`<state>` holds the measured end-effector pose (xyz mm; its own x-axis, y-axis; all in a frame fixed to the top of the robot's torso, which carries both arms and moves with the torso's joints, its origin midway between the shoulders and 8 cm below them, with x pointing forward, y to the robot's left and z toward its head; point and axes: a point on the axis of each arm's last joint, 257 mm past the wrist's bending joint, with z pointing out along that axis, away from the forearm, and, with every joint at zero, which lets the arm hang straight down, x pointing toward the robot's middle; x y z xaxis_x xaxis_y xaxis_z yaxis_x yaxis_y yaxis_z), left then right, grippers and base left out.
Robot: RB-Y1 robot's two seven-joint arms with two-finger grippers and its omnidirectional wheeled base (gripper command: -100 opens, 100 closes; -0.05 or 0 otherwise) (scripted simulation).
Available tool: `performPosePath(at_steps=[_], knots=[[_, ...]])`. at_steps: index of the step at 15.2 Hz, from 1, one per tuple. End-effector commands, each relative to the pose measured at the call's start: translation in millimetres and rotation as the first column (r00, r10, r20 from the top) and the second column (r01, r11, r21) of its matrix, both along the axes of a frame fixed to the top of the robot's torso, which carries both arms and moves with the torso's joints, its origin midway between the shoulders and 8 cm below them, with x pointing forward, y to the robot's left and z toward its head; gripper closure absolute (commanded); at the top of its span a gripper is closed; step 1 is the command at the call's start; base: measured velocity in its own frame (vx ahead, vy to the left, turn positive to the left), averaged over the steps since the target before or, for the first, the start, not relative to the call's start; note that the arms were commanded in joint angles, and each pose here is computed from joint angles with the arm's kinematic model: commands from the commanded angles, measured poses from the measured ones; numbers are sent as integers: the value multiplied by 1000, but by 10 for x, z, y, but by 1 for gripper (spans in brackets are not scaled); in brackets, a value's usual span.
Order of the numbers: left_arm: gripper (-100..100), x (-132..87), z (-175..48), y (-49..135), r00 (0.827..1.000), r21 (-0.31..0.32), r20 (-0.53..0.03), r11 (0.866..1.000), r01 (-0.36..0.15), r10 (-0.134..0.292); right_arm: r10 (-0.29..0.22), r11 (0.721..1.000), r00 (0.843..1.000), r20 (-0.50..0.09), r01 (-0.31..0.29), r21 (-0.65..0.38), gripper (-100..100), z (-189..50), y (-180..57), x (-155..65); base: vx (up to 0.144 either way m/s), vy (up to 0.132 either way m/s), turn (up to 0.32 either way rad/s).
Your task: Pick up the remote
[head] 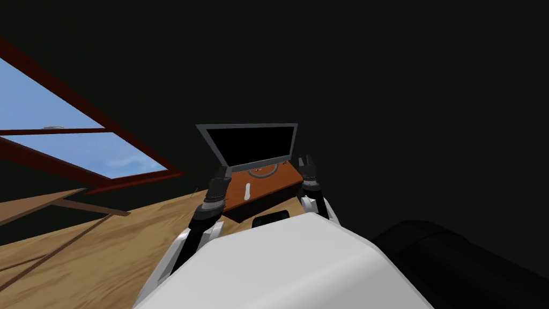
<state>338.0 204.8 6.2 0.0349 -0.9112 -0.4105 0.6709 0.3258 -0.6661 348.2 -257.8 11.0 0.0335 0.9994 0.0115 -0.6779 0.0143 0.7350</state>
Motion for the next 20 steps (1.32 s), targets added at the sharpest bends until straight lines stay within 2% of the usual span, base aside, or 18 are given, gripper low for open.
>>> performPosePath(at_steps=[1, 2, 3, 5, 6, 8, 9, 10, 11, 12, 13, 14, 16, 17, 19, 20], knots=[[-100, 75, -266, -128, 998, 81, -62, 997, 21, -16, 0, 1000, 1000, 0, 0, 0, 0, 0, 0, 0, -13, 25, -252], [-100, 74, -281, -155, 998, 104, -61, 994, 19, -13, 0, 1000, 1000, 0, 0, 0, 0, 0, 0, 0, -12, 24, -227], [-100, 108, -487, -226, 994, 148, -109, 988, 39, -23, 0, 1000, 1000, 0, 0, 0, 0, 0, 0, 0, -10, 25, -300], [-100, 105, -511, -259, 994, 179, -107, 983, 37, -18, 0, 1000, 1000, 0, 0, 0, 0, 0, 0, 0, -10, 25, -148], [-100, 123, -745, -332, 987, 233, -157, 970, 62, -25, 0, 1000, 1000, 0, 0, 0, 0, 0, 0, 0, -9, 13, -208], [-100, 120, -763, -355, 988, 257, -154, 965, 60, -20, 0, 1000, 1000, 0, 0, 0, 0, 0, 0, 0, -9, 16, -184], [-100, 123, -1015, -417, 979, 310, -205, 947, 88, -24, 0, 1000, 1000, 0, 0, 0, 0, 0, 0, 0, -9, 17, -214], [-100, 119, -1035, -439, 979, 334, -201, 939, 86, -19, 0, 1000, 1000, 0, 0, 0, 0, 0, 0, 0, -11, 20, -237], [-100, 110, -1288, -480, 967, 373, -252, 921, 115, -19, 0, 1000, 1000, 0, 0, 0, 0, 0, 0, 0, -14, 21, -392], [-100, 102, -1316, -499, 968, 400, -249, 909, 117, -15, 0, 1000, 1000, 0, 0, 0, 0, 0, 1, 0, -17, 30, -319], [-100, 99, -1327, -509, 969, 412, -247, 904, 117, -13, 0, 1000, 1000, 0, 0, 0, 0, 0, 0, 0, -13, 26, -89], [-100, 67, -1601, -536, 954, 454, -299, 878, 152, -11, 0, 1000, 1000, 0, 0, 0, 0, 0, 0, 0, -12, 18, -213], [-100, 58, -1634, -561, 957, 487, -292, 860, 152, -4, 0, 1000, 1000, 0, 0, 0, 0, 0, 0, 0, -10, 21, -214], [-100, 7, -1914, -570, 939, 523, -343, 831, 190, 1, 0, 1000, 1000, 0, 0, 0, 0, 0, 0, 0, -10, 17, -295], [-100, -5, -1952, -594, 943, 559, -334, 807, 190, 9, 0, 1000, 1000, 0, 0, 0, 0, 0, 0, 0, -10, 21, -192], [-100, -78, -2238, -585, 923, 590, -384, 773, 232, 16, 0, 1000, 1000, 0, 0, 0, 0, 0, -1, 0, -8, 15, -309]])
